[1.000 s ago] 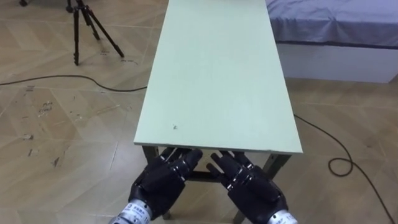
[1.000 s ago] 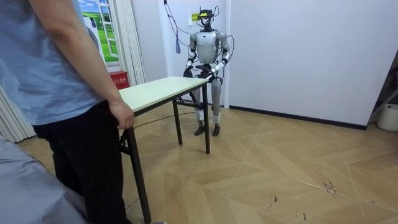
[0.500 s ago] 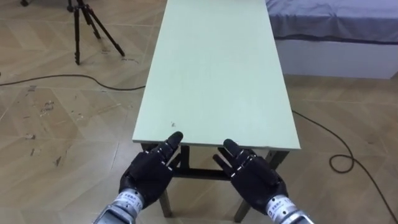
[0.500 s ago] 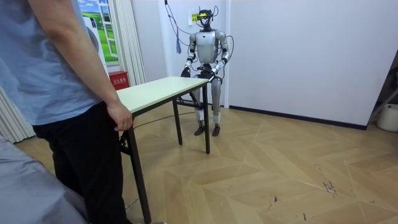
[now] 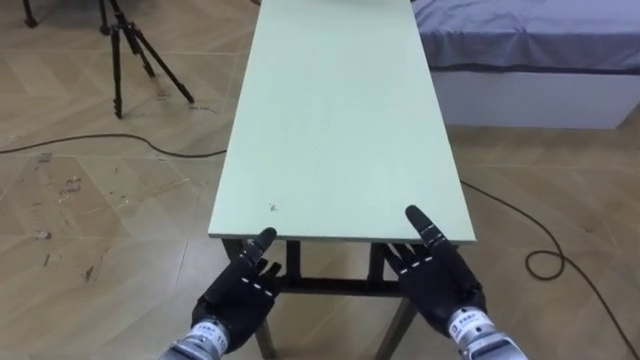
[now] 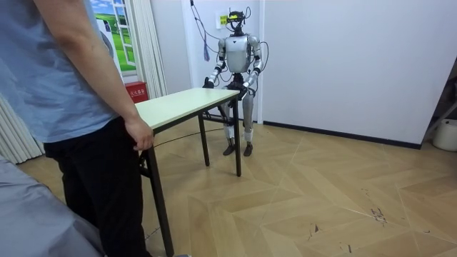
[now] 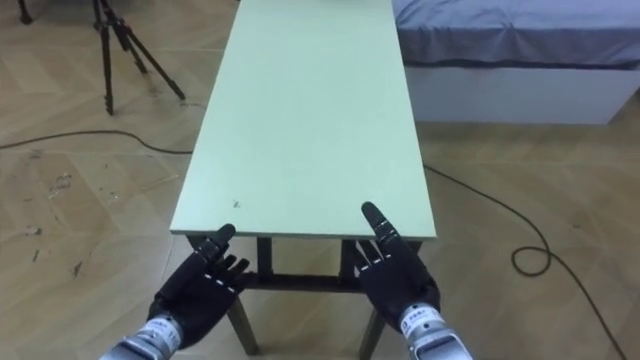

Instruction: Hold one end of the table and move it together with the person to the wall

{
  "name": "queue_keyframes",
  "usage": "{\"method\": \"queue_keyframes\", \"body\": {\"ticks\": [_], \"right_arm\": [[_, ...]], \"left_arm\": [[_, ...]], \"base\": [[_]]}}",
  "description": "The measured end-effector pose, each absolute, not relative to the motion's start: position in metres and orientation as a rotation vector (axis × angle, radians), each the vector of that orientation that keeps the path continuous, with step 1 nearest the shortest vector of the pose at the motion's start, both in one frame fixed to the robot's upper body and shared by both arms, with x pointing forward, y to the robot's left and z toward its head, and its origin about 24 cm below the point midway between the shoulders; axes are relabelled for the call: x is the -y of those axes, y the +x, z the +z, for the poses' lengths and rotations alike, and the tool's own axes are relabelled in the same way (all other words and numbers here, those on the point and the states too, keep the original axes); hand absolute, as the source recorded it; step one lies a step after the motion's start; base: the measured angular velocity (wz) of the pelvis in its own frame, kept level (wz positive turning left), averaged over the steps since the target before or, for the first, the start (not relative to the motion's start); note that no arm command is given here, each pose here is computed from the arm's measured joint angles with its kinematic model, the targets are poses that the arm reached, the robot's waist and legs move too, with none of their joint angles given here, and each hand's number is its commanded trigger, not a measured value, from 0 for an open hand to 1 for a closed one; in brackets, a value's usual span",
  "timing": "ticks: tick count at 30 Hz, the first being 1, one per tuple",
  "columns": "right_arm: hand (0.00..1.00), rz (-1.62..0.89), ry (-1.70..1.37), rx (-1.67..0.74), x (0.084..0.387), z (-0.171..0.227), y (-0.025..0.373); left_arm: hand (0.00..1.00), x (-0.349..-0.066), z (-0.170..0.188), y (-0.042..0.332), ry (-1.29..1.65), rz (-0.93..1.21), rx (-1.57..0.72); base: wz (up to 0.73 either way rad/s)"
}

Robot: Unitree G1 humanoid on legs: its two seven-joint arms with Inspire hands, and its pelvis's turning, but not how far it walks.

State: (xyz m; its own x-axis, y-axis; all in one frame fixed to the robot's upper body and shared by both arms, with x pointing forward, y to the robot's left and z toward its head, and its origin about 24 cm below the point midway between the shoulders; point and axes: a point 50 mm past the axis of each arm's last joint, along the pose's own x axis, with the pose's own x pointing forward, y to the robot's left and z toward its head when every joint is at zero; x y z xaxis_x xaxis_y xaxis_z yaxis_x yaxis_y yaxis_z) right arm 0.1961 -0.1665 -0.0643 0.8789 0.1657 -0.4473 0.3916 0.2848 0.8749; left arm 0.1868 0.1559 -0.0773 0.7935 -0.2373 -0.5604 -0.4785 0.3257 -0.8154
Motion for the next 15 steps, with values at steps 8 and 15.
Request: {"method": "queue_keyframes", "body": {"ticks": [8, 15], "right_arm": [[0.0, -0.169, 1.295, -0.532, 0.1665, -0.0671, 0.1944], [0.0, -0.188, 1.333, -0.531, 0.1668, -0.0647, 0.1963]], "left_arm": [[0.0, -0.1573, -0.0781, 0.1862, -1.254, 0.195, -0.708], [0.0, -0.1564, -0.0771, 0.1878, -1.297, 0.203, -0.699]], "base": [[0.0], [0.0]]}}
